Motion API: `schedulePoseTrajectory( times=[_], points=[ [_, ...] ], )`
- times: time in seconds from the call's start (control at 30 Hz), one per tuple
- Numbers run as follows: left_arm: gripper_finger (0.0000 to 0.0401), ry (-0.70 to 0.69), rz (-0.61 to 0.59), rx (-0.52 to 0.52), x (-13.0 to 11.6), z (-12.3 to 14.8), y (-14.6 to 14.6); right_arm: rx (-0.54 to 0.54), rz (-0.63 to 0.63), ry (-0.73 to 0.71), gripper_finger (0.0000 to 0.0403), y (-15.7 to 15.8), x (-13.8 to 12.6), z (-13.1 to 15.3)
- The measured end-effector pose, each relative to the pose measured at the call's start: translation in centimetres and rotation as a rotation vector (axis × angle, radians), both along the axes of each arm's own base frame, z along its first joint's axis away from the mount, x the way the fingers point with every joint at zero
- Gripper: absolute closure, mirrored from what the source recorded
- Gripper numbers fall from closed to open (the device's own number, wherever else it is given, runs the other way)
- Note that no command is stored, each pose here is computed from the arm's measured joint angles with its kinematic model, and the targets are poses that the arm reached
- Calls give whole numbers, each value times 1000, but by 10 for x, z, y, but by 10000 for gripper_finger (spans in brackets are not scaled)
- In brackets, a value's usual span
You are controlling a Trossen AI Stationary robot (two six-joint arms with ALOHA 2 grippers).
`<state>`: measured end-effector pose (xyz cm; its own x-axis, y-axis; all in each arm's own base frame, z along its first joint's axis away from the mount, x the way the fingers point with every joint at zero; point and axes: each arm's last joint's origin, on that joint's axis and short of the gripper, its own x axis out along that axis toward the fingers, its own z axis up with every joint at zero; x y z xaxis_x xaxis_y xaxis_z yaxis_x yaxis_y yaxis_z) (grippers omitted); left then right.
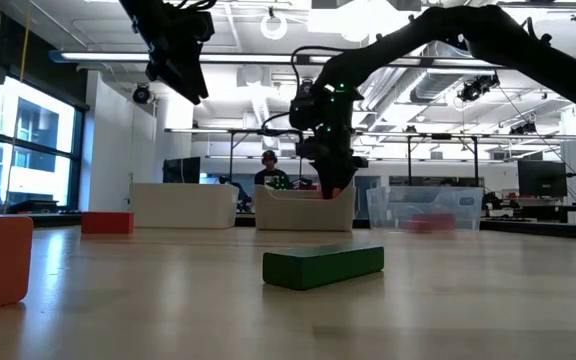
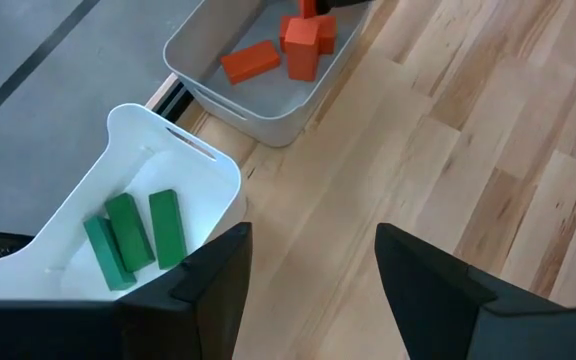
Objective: Sort & place blocks by color
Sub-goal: Put the orange wooden block into the gray bin, then put the orange block into the gray bin
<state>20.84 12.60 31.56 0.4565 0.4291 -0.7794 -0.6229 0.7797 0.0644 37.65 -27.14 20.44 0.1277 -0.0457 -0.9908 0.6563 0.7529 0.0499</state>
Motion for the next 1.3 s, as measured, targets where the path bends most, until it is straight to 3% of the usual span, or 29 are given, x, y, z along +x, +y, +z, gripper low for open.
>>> schedulePoseTrajectory(
  times=[0.77, 1.1, 1.3],
  points=[
    [199, 21, -1, -13, -1, -2, -1, 69, 38, -49, 267, 10, 7, 0],
    [199, 32, -13, -8, -1, -2, -1, 16, 50, -11, 205, 19, 13, 0],
    [199, 40, -21, -5, -2, -2, -1, 16, 5, -19, 202, 18, 13, 11]
  ],
)
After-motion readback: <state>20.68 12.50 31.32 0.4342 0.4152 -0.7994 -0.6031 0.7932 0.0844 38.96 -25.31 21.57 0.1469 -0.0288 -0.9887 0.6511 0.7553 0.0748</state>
